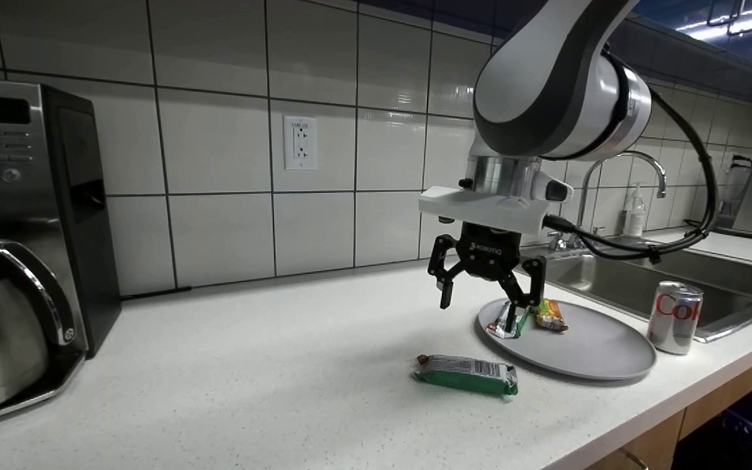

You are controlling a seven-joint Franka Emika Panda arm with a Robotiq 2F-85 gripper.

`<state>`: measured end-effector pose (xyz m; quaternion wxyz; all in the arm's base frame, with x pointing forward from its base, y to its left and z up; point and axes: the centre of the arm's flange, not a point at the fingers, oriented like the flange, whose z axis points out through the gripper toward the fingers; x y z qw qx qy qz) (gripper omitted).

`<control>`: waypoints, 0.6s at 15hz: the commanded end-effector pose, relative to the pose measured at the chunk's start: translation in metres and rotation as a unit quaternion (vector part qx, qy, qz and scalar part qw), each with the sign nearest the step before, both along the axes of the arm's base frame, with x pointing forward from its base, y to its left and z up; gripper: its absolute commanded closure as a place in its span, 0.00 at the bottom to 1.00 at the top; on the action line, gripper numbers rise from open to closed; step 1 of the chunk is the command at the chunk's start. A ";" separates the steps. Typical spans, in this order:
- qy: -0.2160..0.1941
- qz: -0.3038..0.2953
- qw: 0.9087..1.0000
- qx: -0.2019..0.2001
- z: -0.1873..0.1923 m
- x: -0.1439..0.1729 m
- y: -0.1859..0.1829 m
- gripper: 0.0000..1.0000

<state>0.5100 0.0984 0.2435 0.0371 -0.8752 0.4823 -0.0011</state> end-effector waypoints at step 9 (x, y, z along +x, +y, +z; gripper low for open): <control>-0.012 -0.134 0.990 -0.033 -0.016 -0.007 0.018 0.00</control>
